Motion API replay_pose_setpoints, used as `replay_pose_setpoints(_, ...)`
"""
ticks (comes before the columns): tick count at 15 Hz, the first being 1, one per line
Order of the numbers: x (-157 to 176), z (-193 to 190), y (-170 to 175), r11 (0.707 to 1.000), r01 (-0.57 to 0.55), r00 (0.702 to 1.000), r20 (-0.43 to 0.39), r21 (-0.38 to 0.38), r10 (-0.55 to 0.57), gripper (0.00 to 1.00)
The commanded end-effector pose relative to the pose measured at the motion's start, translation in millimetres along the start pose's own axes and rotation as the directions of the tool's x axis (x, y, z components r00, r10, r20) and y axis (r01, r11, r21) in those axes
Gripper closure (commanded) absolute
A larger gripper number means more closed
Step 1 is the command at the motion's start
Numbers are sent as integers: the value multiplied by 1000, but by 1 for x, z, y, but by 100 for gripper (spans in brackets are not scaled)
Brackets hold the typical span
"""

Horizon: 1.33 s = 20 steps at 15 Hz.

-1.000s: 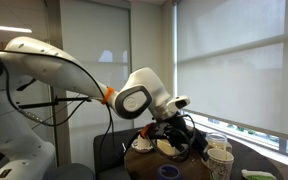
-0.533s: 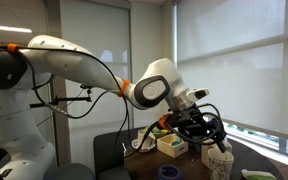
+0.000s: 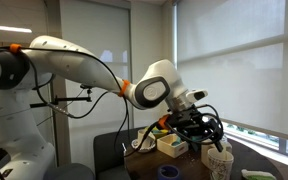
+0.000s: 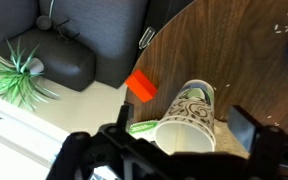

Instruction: Pick up the two stacked paper coffee cups from the table and move them to the left side of the table, remove the spoon from the paper coffee cups and put it in the sugar jar

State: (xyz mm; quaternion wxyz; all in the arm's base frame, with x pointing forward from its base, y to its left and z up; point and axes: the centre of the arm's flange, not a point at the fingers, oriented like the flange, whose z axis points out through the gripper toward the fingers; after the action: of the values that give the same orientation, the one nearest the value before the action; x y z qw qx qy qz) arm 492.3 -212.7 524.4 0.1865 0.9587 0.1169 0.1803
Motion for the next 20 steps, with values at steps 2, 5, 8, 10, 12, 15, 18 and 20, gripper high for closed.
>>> replay_pose_setpoints(2,30,18,-42,997,59,996,-67,51,-55,0)
replay_pose_setpoints(5,46,36,-52,995,80,995,-71,52,-76,0)
replay_pose_setpoints(8,47,59,-54,993,89,995,-51,78,-85,0)
replay_pose_setpoints(10,50,75,-55,992,95,994,-69,87,-90,8)
replay_pose_setpoints(12,55,77,-50,992,105,990,-99,70,-98,13)
replay_pose_setpoints(15,60,60,-43,991,123,987,-111,48,-117,3)
replay_pose_setpoints(18,64,51,-44,984,173,980,-107,52,-167,0)
replay_pose_setpoints(20,67,55,-43,977,212,968,-144,32,-206,0)
